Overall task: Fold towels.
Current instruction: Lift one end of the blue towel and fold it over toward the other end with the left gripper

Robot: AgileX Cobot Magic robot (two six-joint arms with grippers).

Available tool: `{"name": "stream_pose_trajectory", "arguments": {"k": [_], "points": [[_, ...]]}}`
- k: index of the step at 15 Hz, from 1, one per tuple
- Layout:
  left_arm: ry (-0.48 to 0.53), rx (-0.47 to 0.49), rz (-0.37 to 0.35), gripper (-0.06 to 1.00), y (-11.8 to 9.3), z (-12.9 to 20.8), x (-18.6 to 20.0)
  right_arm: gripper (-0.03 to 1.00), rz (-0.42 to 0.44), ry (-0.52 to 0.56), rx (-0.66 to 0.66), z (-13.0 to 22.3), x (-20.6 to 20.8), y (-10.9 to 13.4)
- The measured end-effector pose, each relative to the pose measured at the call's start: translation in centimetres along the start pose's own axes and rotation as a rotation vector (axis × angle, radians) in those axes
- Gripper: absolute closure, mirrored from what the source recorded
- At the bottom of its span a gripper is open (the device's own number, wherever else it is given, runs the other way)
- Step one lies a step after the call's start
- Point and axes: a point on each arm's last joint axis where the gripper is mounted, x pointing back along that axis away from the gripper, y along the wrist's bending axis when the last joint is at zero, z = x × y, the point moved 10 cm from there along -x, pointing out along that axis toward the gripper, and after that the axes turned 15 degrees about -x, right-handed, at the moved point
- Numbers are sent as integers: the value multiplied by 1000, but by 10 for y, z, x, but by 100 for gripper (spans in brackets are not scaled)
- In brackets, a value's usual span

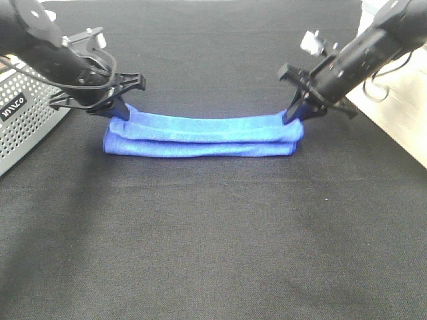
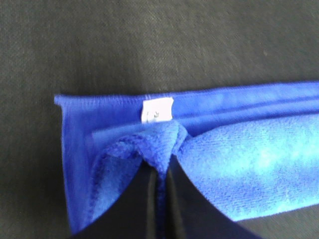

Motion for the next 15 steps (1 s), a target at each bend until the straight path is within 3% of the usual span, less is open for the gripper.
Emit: {"name": "stream_pose_trajectory", "arguments": {"k": [2,3,4,6,8,10,13,15], "points": [[9,11,-6,90,4,5,-11,96,9,-2,-12,-1,-10,-7],[15,16,-6,83,5,7,-15,86,9,-2,-14,-1,-11,-8],[15,16,-6,83,5,7,-15,86,9,-2,-14,-1,-11,-8],[20,26,-2,50,5,9,-18,49,-1,3,-23,0,-11,-6],[18,26,0,27,3,8,-16,16,-16,38,-25,5,-9,-1],[19,4,2,21,1,4,-6,8,-25,67,-19,9,-6,3],[62,-16,-65,16,10,6,14,6,-6,67,28,11,13,8],[92,28,-94,14,20,13,14,6,13,59,52,11,20,8]]}}
